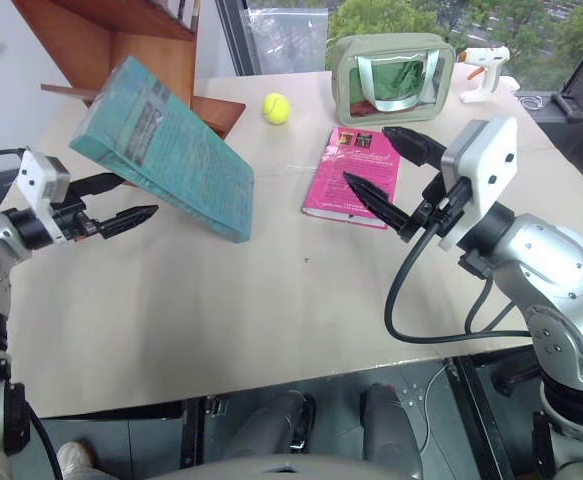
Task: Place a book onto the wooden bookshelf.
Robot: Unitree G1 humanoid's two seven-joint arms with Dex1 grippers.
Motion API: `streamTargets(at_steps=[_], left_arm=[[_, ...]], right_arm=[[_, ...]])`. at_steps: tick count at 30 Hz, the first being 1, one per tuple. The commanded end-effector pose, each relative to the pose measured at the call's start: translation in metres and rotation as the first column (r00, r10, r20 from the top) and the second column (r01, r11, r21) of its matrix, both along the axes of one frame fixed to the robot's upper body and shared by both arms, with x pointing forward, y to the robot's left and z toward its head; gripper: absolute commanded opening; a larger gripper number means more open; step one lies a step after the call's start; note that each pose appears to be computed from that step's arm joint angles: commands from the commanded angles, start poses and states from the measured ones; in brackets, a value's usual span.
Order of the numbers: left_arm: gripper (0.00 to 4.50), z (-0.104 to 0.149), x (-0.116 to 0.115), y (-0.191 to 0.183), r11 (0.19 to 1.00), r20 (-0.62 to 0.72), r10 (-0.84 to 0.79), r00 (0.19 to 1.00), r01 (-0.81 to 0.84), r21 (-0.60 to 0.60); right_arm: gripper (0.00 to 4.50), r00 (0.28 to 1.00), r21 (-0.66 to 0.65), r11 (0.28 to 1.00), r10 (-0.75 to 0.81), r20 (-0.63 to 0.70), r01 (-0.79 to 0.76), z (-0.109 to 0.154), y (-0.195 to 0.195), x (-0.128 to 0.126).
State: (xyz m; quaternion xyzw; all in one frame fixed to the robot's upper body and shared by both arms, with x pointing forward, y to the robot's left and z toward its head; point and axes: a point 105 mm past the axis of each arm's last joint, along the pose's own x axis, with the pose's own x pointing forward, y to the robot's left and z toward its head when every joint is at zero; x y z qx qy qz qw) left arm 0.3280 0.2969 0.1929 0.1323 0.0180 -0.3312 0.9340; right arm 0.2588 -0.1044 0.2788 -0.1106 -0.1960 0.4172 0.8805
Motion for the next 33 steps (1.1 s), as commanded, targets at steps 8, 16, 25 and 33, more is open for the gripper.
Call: streamTargets(at_steps=[8,16,25,33], left_arm=[[4.45,-0.006,-0.033,-0.050,0.930,-0.060,0.076,0.995,-0.092,-0.357],[4.45,-0.007,-0.022,-0.083,0.781,-0.140,0.295,0.945,-0.323,-0.535],[3.93,-0.001,-0.008,-0.116,0.711,-0.196,0.299,0.934,-0.355,-0.607],[1.42,0.011,-0.002,-0.113,0.700,-0.178,0.299,0.937,-0.343,-0.627]], right_arm=[[3.57,0.998,-0.001,1.000,0.013,0.058,-0.013,0.010,0.000,-0.007],[3.57,0.998,-0.007,1.000,0.015,0.054,-0.015,0.010,0.000,-0.007],[3.57,0.998,-0.009,1.000,0.009,0.055,-0.009,0.011,0.000,-0.009],[3.57,0.999,-0.004,1.000,-0.002,0.052,0.002,0.011,0.000,-0.008]])
